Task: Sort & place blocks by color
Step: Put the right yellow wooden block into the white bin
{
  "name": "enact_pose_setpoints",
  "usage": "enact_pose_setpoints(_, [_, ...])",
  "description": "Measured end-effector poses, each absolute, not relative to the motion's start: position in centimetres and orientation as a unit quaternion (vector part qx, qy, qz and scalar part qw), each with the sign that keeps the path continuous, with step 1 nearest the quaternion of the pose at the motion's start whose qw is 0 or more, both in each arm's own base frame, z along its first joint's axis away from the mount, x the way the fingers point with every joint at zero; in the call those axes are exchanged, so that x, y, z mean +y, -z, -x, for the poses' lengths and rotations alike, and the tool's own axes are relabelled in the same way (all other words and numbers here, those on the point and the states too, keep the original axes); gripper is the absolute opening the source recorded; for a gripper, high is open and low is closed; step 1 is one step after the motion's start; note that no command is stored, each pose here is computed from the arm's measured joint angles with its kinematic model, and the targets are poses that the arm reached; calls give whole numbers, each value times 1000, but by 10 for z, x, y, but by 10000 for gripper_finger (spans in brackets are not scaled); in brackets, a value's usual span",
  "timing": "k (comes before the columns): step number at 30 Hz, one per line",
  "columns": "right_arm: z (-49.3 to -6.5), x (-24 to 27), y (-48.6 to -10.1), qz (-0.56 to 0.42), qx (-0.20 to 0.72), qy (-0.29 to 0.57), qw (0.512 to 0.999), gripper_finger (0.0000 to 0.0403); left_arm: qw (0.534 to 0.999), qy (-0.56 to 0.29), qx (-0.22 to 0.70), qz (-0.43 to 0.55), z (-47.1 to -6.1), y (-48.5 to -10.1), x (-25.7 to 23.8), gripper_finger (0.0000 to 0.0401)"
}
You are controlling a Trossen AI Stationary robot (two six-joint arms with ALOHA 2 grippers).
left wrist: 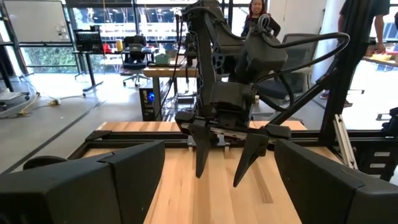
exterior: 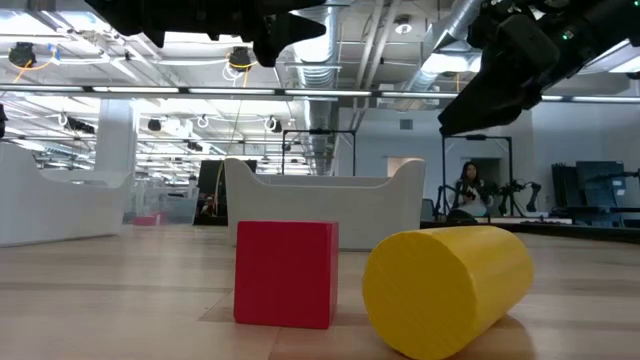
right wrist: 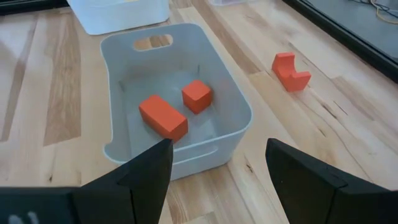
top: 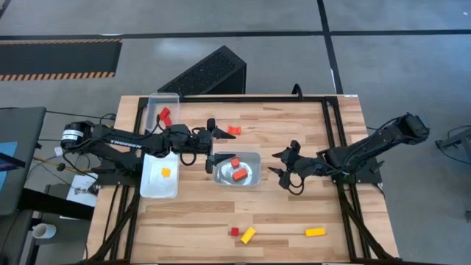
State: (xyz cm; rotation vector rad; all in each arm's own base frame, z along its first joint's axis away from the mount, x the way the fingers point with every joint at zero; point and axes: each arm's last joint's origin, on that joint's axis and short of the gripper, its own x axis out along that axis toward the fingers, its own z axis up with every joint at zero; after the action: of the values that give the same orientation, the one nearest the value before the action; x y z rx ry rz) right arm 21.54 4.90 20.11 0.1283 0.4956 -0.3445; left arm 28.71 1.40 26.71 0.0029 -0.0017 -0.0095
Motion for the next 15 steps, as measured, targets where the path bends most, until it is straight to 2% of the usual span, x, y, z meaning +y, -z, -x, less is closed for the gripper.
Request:
enact_pose_setpoints(10, [-215,49,-201,-69,244,167,953,281,1000,4,-1,2,-287,-267,14,293])
enact_pose_setpoints(15, [-217,44,-200,-139,246,162,946,281,1000,4,-1,2,-287,-267,14,293])
